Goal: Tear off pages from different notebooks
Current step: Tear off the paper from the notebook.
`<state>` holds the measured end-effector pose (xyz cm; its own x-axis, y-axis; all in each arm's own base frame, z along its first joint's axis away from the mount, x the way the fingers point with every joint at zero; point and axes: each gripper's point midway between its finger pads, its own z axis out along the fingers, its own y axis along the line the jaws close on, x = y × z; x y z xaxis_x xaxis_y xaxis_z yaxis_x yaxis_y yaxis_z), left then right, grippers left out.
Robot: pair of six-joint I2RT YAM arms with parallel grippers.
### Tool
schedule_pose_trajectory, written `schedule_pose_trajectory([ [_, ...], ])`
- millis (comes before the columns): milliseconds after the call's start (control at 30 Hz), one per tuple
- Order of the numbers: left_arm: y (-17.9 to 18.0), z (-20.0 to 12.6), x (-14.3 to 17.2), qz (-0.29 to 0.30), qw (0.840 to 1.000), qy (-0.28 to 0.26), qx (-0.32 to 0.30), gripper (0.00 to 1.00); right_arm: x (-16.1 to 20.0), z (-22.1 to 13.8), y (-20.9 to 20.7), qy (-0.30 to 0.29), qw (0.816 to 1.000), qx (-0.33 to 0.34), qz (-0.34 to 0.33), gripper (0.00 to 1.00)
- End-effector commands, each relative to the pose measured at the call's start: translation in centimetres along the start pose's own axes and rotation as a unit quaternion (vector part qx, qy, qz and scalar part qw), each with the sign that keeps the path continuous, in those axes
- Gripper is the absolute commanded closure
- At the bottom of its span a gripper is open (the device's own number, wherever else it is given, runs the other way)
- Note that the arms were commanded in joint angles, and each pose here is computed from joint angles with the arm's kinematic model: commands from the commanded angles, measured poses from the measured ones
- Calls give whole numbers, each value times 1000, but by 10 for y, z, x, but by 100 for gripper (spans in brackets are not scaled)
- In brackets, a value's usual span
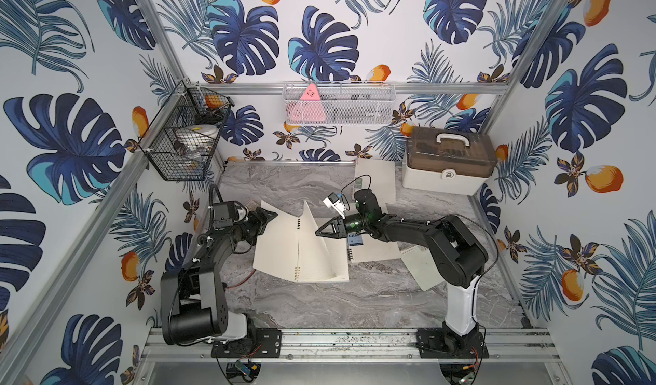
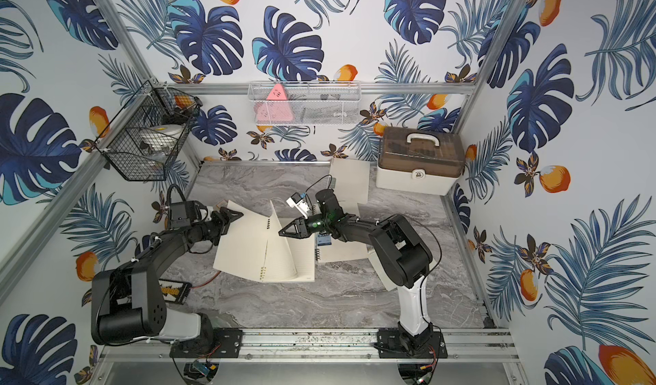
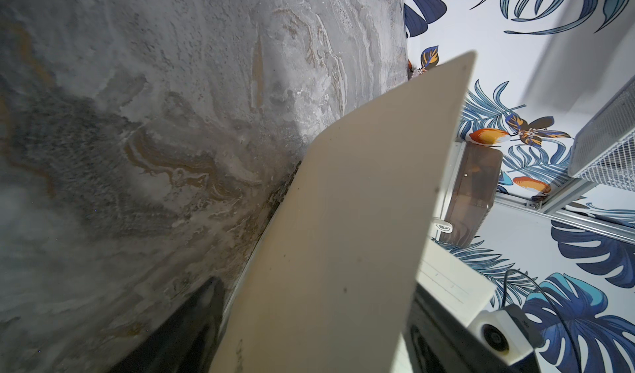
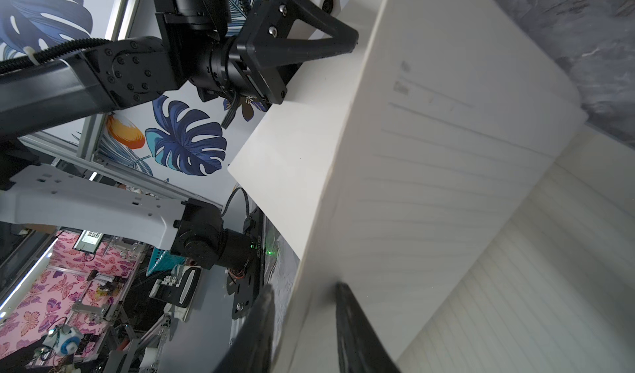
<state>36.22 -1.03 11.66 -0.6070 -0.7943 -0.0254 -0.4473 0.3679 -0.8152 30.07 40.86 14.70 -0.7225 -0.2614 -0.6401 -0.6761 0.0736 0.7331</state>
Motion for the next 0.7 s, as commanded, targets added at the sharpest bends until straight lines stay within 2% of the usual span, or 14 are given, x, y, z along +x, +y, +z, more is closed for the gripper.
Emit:
schedule_pose_trajectory([
  [0,-4,-1,-1,3,1000,-1,8,17,-10,-2,14,-11,999,-22,-26,69],
  [133,-4,-1,-2,3,1000,-2,8,17,-4,1,5,3,999,13,-32,69],
  [267,-4,0,-2,3,1000,-2,9,17,14,15,-6,50,996,58,-40,60],
  [500,-4,-1,-2,3,1000,-3,8,17,32,20,-30,86,990,111,-33,47],
  [667,-4,0,-2,3,1000,-3,8,17,48,21,-50,114,982,150,-24,45],
])
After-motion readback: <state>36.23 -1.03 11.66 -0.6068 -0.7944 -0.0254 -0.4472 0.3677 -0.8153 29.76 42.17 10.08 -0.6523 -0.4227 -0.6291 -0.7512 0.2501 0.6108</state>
